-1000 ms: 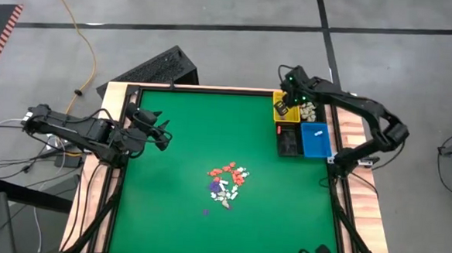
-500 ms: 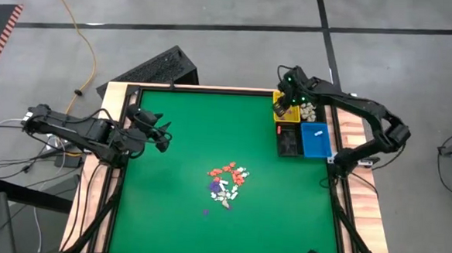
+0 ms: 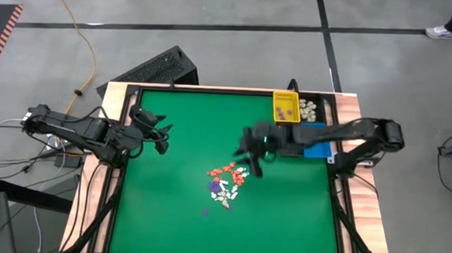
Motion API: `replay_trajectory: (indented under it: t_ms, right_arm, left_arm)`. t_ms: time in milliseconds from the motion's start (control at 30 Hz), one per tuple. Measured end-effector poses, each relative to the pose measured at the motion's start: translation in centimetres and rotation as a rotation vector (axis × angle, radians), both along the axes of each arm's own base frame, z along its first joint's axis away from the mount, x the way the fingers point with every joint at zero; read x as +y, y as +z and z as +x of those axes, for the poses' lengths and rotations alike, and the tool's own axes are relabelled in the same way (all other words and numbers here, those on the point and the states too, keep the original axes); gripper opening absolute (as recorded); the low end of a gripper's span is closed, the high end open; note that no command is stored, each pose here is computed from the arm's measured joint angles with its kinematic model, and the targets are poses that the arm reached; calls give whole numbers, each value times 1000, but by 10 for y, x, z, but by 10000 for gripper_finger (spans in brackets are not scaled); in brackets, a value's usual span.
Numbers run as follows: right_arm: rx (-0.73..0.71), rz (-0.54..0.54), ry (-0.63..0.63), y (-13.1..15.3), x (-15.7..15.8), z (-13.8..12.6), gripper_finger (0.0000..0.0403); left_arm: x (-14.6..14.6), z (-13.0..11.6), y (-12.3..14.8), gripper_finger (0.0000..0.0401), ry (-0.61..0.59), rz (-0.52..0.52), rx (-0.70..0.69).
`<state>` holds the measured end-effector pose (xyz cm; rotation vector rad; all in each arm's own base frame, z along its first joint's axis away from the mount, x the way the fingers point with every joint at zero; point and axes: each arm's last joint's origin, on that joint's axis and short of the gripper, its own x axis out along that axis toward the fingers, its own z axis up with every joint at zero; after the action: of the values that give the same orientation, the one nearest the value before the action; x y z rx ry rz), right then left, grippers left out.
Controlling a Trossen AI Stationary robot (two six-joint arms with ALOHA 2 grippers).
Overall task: Sort Halloween decoration
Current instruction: Put the purple spider toy into the yellow basket
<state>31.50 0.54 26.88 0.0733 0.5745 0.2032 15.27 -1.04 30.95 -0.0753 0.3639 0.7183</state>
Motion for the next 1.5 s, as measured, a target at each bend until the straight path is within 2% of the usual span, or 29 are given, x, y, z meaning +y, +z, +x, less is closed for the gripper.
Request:
replay_trajectory:
  t_ms: [167, 267, 500, 733, 1000, 1500]
  right_arm:
    - [21, -81, -28, -28, 50, 18, 159]
    - [5, -117, -57, -45, 58, 31, 159]
    - [-34, -106, -82, -82, 50, 58, 159]
    - [-1, -96, -24, -106, 42, 70, 159]
    - [18, -115, 65, -118, 44, 83, 159]
    - [68, -153, 86, -127, 36, 82, 159]
  left_arm:
    - [-1, 2, 0, 178, -39, -12, 10]
    - [-1, 2, 0, 178, -33, -13, 6]
    - [-1, 2, 0, 178, -34, -7, 10]
    - [-1, 2, 0, 178, -34, -4, 12]
    - [-1, 2, 0, 178, -32, -4, 12]
    - [-1, 2, -1, 178, -30, -3, 15]
